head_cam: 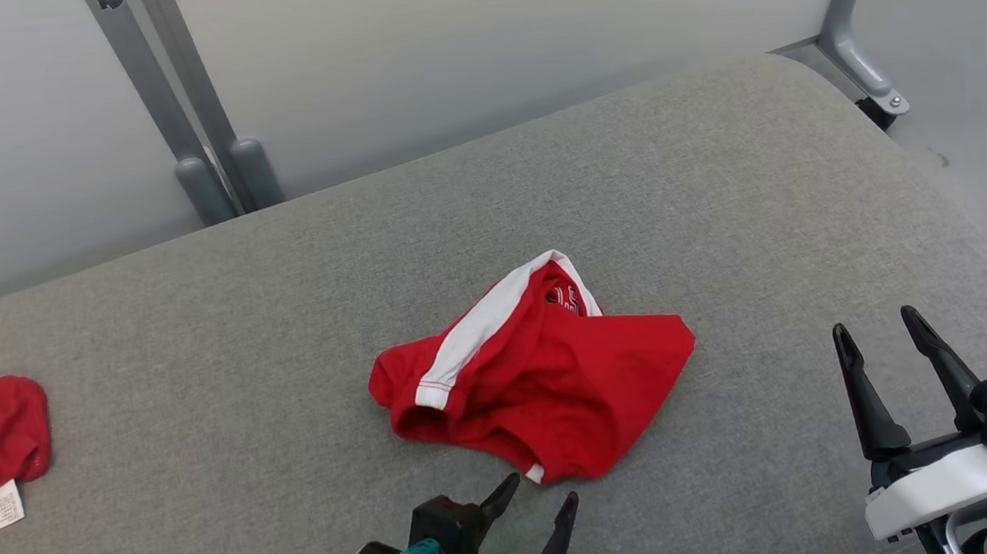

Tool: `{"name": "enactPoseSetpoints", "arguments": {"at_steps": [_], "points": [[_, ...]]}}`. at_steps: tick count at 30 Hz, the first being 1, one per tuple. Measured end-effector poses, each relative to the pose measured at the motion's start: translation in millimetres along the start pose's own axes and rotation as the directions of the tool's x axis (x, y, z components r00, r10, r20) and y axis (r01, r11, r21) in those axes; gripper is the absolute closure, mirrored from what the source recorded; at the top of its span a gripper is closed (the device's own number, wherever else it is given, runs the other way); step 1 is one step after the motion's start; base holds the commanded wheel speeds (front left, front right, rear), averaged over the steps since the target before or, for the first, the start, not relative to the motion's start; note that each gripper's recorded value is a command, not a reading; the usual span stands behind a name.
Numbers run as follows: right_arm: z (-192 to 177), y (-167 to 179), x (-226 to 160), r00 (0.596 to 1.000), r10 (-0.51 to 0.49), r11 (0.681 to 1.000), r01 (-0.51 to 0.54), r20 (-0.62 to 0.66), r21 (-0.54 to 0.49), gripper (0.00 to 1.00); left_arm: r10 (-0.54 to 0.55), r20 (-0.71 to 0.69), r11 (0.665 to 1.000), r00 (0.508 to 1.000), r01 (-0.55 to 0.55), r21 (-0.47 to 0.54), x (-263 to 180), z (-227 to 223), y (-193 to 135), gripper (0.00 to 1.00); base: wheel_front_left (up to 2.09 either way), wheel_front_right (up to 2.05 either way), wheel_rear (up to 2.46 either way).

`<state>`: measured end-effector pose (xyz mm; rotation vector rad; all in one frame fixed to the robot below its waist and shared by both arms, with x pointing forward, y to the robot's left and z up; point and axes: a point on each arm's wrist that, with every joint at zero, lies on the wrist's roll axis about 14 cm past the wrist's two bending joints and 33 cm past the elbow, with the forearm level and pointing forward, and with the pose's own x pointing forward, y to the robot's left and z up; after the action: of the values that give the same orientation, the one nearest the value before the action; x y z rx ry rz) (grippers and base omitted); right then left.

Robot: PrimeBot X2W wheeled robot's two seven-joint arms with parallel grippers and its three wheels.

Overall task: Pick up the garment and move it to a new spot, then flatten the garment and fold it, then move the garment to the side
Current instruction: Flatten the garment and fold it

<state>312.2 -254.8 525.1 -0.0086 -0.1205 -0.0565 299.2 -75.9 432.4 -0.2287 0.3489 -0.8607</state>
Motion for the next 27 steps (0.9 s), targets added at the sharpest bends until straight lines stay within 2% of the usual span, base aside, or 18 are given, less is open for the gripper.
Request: {"name": "enactPoseSetpoints", "arguments": {"at_steps": [16,17,18,19,24,27], "points": [[-5.9,-13.1,-2.9,0.998,-0.054,0.999,0.054,-0.025,0.002,0.00,-0.019,-0.123,1.000,0.992,0.022,0.022,32.7,-24.7,10.8,0.00,0.00,0.00,0.00],[-5.7,-12.8,-2.5,0.998,-0.054,0.999,0.054,-0.024,0.003,0.00,-0.021,-0.129,1.000,0.991,0.024,0.020,33.3,-25.6,10.5,0.31,0.00,0.00,0.00],[-5.5,-12.6,-2.2,0.998,-0.054,0.999,0.054,-0.023,0.004,0.00,-0.024,-0.132,0.999,0.991,0.026,0.020,33.7,-26.3,10.1,0.84,0.00,0.00,0.00],[-5.5,-12.5,-2.1,0.998,-0.054,0.999,0.054,-0.023,0.005,0.00,-0.030,-0.133,0.999,0.991,0.033,0.021,34.3,-26.1,8.6,1.00,0.00,0.00,0.00],[-7.0,-10.7,-0.9,0.998,-0.053,0.998,0.053,-0.025,0.014,0.00,-0.060,-0.109,0.998,0.992,0.059,-0.017,39.7,-16.0,1.0,1.00,0.00,0.00,0.00],[-7.3,-10.1,0.6,0.998,-0.052,0.998,0.052,-0.025,0.018,0.00,-0.103,-0.014,0.994,0.995,0.103,-0.041,50.5,17.3,-9.7,1.00,0.00,0.00,0.00]]}}
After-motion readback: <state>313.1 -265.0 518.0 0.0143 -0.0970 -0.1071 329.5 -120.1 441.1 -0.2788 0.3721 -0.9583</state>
